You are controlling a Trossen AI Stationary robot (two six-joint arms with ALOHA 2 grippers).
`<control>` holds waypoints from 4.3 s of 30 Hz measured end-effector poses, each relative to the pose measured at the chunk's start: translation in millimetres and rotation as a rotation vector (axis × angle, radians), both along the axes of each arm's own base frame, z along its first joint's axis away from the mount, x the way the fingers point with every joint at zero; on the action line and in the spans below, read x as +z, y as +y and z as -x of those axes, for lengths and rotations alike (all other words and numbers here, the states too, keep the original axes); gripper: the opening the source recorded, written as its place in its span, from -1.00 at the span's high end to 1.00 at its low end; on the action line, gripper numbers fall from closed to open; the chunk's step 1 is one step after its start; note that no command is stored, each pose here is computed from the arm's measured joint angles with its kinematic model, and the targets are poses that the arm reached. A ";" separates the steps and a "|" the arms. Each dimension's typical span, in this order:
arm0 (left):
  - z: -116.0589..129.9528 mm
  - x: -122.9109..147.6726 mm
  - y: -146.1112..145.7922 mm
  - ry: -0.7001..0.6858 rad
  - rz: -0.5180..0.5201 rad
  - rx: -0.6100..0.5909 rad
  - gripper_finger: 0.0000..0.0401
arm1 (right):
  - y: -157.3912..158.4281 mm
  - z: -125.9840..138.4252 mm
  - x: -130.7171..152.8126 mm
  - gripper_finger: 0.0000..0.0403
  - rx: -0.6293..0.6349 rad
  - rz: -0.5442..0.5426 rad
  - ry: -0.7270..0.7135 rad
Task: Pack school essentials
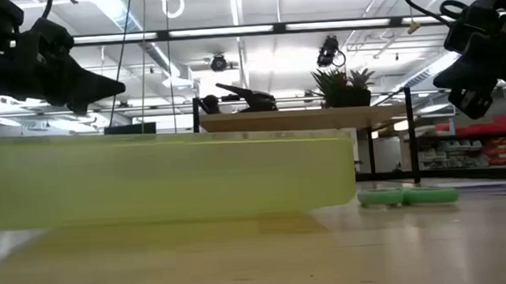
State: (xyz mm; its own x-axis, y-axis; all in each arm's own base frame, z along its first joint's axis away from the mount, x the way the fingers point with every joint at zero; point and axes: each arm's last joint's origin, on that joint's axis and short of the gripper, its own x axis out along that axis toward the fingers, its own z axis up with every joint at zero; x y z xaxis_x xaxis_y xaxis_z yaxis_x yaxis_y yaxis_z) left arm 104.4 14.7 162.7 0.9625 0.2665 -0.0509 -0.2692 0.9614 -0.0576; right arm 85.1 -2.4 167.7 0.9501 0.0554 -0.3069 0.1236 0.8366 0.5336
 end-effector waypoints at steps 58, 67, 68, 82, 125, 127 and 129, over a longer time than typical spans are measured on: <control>-0.1 1.6 0.0 -0.032 0.057 0.002 0.85 | 0.0 0.0 0.1 0.96 0.000 0.000 0.000; -0.1 2.7 0.0 -0.144 0.416 0.016 0.82 | 0.0 0.0 0.2 0.96 0.000 0.000 -0.001; -0.1 2.8 0.0 -0.144 0.416 0.016 0.82 | 0.0 0.0 0.1 0.96 0.000 0.000 0.000; 3.2 12.0 7.2 -0.299 0.404 0.258 0.82 | -19.3 3.9 6.6 0.96 -0.609 0.355 0.007; 6.1 17.7 12.3 -0.258 0.135 0.387 0.89 | -6.5 -55.5 20.3 0.96 -0.118 -0.148 0.021; 6.1 17.8 12.3 -0.256 0.130 0.387 0.90 | -6.6 -64.8 27.5 0.96 -0.081 -0.100 0.041; 6.1 17.8 12.3 -0.256 0.130 0.387 0.91 | -7.0 -74.3 33.5 0.96 -0.058 -0.058 0.079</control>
State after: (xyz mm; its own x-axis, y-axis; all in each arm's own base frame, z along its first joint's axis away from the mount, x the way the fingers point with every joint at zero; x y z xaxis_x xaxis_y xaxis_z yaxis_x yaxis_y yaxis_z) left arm 98.3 27.0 180.5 0.7800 0.6145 0.1183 -0.5670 0.7740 -0.2820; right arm 159.5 -9.4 201.2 0.9250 0.0213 -0.3793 0.2144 0.7949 0.5675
